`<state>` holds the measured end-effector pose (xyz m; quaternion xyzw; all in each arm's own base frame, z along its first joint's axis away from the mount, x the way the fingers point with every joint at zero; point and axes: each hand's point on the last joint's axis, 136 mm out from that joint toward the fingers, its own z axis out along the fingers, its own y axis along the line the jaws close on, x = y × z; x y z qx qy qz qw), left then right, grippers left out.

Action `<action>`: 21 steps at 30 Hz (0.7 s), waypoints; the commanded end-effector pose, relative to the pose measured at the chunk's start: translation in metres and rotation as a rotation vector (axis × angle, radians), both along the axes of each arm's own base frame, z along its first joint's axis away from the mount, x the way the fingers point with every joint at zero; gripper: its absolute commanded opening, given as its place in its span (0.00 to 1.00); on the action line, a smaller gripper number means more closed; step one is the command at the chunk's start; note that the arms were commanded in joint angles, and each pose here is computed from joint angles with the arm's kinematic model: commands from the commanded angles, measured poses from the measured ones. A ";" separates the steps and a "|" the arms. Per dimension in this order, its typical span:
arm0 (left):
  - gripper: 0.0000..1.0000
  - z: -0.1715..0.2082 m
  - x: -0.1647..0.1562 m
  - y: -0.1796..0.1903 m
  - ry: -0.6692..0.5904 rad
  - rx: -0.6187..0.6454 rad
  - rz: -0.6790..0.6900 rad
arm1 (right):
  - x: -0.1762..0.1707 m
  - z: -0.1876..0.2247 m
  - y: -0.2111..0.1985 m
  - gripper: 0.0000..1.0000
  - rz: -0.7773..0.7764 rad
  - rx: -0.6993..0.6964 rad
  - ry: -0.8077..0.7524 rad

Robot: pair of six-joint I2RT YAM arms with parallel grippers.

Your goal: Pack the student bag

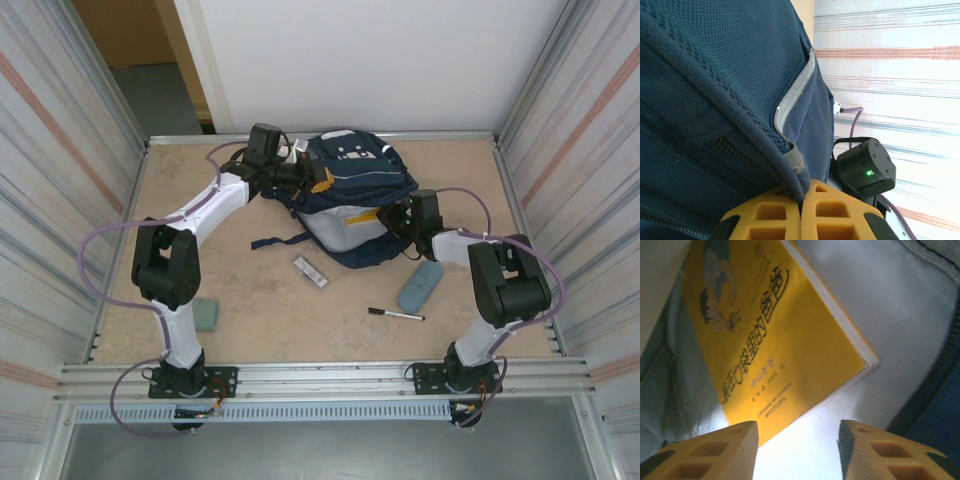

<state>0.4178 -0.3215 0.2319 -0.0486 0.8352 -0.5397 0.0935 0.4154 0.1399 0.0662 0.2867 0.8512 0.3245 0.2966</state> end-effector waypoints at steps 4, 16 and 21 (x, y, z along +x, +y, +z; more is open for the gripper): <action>0.00 0.022 0.001 -0.012 -0.083 -0.044 -0.056 | 0.020 -0.003 0.004 0.46 -0.030 -0.012 -0.030; 0.00 0.025 0.002 -0.018 -0.078 -0.055 -0.101 | 0.068 0.001 0.055 0.31 0.271 -0.010 -0.300; 0.00 0.014 0.005 -0.013 -0.058 -0.034 -0.093 | 0.075 0.013 0.063 0.29 0.315 0.043 -0.386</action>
